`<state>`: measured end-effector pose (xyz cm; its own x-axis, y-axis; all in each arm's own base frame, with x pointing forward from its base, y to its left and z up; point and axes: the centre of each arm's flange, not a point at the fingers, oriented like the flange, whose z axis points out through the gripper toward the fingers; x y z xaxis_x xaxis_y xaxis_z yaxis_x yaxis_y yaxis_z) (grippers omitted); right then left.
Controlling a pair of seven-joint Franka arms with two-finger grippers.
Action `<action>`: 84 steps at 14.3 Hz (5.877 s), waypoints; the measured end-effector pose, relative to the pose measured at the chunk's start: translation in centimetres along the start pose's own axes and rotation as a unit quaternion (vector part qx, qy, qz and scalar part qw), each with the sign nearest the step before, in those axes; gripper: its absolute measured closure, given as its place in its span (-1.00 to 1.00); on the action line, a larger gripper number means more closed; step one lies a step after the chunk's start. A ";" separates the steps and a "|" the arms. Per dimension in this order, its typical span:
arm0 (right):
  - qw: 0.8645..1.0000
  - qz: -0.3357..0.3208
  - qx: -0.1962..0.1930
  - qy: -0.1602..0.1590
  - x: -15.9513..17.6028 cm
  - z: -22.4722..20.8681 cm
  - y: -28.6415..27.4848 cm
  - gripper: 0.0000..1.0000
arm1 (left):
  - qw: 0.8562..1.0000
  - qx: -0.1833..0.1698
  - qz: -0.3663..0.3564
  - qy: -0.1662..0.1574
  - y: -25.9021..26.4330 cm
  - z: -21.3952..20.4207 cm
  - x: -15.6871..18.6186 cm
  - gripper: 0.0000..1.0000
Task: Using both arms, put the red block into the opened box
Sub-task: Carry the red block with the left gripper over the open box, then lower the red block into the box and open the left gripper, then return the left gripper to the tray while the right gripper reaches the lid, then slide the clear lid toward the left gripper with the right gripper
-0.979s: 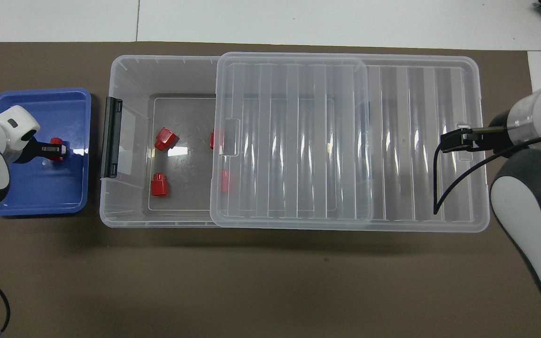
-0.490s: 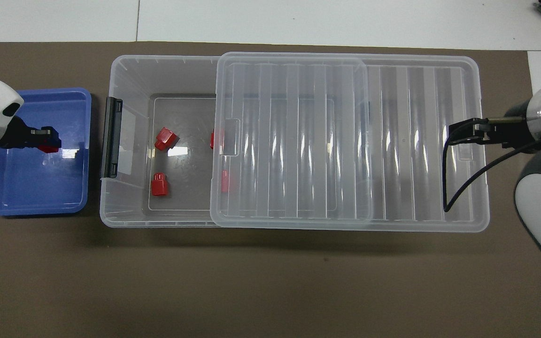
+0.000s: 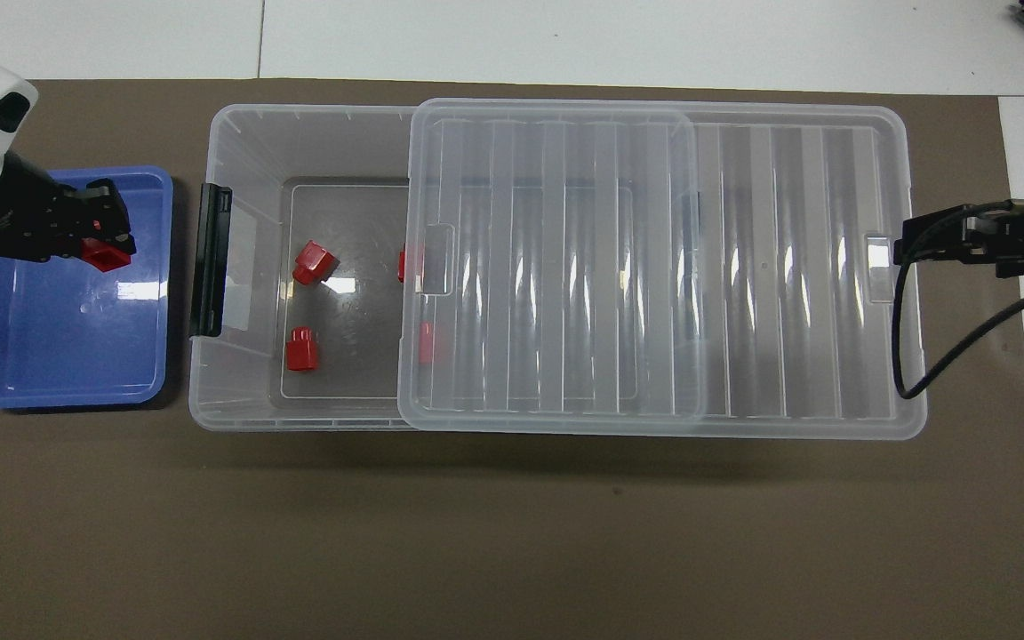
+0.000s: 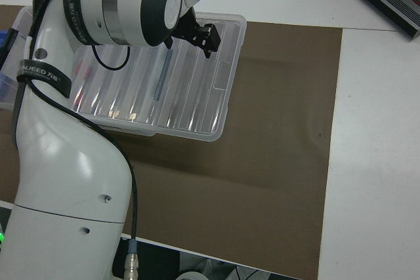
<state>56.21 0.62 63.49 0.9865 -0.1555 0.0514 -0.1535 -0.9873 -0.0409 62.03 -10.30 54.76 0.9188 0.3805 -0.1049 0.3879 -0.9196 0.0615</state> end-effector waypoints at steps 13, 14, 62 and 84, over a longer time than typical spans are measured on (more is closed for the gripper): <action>1.000 -0.002 -0.013 -0.021 -0.7 0.4 0.1 -1.00 | 0.996 -0.019 0.053 0.076 10.2 14.3 -7.4 0.30; 1.000 -0.002 -0.012 -0.021 -0.7 0.4 0.0 -1.00 | 0.995 -0.015 0.061 0.074 9.6 15.4 -7.9 0.30; 0.996 -0.060 -0.030 0.051 1.0 1.0 0.8 0.00 | 0.993 0.019 0.114 0.039 10.3 10.4 -8.3 -0.43; 0.998 -0.042 -0.036 0.026 7.4 16.0 6.2 0.98 | 0.993 0.021 0.096 0.070 -9.1 -6.7 -4.6 -1.00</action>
<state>63.51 -6.12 47.69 0.9920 -0.0707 0.1043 -0.0749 -0.9965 0.0378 54.75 -3.02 61.30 0.9779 0.2046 0.0435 0.2037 -0.9787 0.0257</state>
